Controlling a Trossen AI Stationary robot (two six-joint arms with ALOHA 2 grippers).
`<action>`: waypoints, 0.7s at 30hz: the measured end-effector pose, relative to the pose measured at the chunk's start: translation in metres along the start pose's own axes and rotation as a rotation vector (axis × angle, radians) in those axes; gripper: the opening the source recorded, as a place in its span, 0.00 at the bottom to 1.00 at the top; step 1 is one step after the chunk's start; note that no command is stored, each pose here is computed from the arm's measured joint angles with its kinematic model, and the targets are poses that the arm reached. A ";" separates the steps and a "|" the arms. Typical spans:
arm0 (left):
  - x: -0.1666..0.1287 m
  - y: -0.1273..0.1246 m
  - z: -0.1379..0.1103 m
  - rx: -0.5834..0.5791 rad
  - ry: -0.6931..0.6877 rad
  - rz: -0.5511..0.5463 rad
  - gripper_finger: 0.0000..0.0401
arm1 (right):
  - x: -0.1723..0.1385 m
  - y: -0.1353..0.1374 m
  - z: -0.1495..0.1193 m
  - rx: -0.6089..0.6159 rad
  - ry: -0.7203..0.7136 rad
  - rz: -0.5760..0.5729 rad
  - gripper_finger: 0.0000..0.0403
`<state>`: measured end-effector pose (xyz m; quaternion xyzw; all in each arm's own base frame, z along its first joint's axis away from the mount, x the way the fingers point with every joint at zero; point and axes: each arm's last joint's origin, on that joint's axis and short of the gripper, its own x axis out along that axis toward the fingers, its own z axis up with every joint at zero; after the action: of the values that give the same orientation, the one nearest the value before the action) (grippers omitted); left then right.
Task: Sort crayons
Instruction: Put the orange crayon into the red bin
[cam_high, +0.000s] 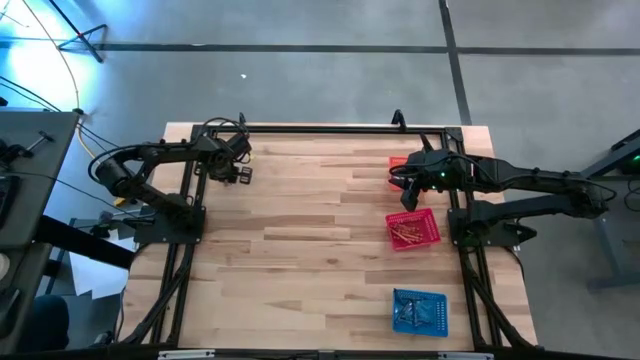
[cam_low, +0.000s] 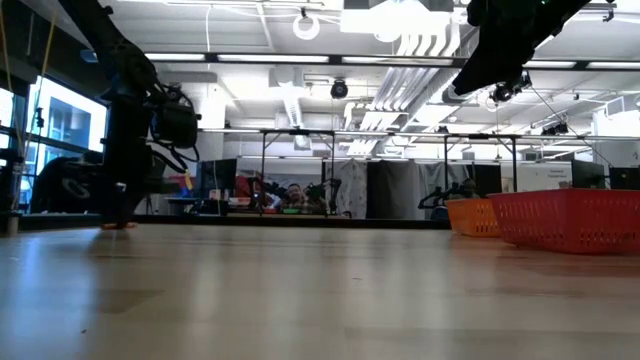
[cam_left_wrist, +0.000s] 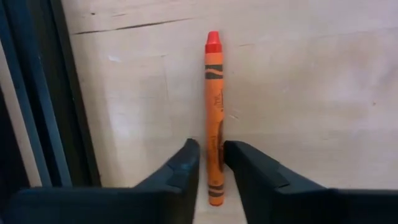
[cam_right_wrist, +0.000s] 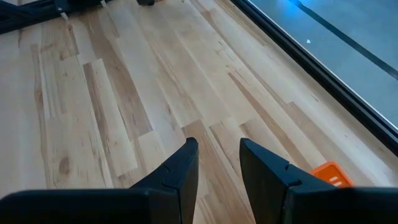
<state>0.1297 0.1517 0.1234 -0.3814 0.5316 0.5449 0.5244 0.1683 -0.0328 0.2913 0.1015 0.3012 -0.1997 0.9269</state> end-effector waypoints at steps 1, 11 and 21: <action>0.000 0.000 0.000 -0.002 0.001 0.000 0.19 | 0.000 0.000 0.000 0.000 0.000 0.000 0.28; 0.000 0.002 0.000 0.005 -0.002 0.013 0.02 | 0.000 0.000 0.000 0.000 0.000 0.000 0.28; -0.023 0.011 -0.001 -0.024 -0.118 -0.046 0.00 | 0.000 0.000 0.000 0.000 0.000 0.000 0.28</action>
<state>0.1229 0.1481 0.1476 -0.3668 0.4842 0.5607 0.5627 0.1683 -0.0328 0.2912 0.1013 0.3014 -0.1998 0.9268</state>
